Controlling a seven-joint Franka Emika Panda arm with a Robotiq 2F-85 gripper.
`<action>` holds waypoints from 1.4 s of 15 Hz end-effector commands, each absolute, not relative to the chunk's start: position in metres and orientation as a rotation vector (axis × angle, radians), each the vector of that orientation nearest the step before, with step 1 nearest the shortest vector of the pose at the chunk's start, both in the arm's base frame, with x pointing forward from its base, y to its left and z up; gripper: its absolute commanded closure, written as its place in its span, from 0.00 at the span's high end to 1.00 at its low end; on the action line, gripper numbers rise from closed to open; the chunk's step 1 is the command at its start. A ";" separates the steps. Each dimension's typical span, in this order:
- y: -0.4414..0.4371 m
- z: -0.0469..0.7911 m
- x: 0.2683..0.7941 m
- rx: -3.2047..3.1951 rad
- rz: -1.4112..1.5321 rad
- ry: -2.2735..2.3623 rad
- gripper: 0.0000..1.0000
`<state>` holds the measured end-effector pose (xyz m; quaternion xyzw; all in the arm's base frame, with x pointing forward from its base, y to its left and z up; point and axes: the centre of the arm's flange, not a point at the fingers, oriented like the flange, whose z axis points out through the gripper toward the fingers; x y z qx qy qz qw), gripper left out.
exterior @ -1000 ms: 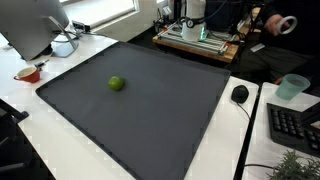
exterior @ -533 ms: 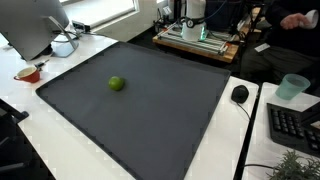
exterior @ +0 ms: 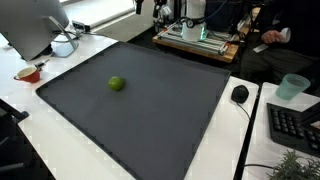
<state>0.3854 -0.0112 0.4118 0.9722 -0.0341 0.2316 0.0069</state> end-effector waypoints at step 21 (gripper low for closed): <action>-0.055 0.237 0.424 3.005 0.837 0.157 1.00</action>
